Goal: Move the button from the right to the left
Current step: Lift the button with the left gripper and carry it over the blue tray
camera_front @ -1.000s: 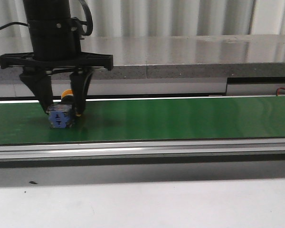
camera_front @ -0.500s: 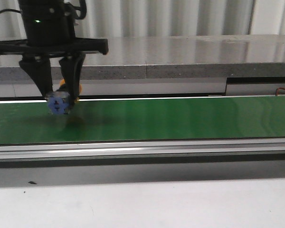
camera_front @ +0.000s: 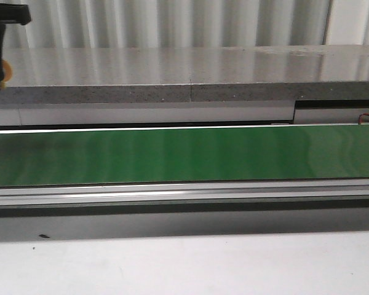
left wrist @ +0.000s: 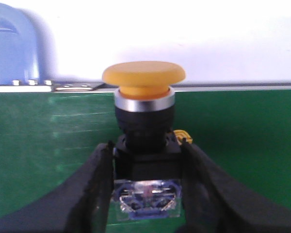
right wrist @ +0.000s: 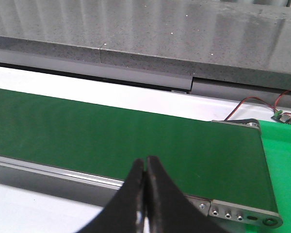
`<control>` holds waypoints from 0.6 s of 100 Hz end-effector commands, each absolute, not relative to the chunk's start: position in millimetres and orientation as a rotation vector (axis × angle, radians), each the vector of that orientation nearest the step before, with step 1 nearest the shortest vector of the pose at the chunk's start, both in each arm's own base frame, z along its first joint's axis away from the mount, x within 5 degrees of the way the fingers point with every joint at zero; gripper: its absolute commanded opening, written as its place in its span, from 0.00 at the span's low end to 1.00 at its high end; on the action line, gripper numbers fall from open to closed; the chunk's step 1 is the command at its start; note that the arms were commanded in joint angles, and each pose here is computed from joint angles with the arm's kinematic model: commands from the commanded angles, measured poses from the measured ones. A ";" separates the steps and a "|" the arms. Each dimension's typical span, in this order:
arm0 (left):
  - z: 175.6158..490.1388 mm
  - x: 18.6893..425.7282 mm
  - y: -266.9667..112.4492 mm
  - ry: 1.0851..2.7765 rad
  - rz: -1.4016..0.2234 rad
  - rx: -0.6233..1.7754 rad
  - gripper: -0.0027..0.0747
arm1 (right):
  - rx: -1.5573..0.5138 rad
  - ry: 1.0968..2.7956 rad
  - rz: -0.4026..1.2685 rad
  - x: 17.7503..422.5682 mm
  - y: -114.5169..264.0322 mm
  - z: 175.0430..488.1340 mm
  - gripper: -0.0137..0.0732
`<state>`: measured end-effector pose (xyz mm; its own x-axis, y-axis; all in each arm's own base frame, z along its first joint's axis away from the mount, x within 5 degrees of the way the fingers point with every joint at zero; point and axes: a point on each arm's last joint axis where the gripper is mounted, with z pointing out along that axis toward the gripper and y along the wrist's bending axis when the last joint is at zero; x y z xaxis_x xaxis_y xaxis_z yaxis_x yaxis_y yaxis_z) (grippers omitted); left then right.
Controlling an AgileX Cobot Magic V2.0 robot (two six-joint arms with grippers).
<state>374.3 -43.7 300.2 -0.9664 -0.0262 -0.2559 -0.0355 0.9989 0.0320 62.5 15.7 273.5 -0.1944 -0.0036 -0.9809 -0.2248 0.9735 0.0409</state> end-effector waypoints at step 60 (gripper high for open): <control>321.0 348.3 121.8 2.888 0.305 -0.149 0.10 | -0.166 1.658 0.195 63.3 15.3 289.4 0.08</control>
<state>359.8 111.3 301.0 -0.9747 -0.0548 -0.2165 -0.0946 0.9795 0.1780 62.5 15.7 273.5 -0.1944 -0.0036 -0.9809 -0.2248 0.9735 0.0409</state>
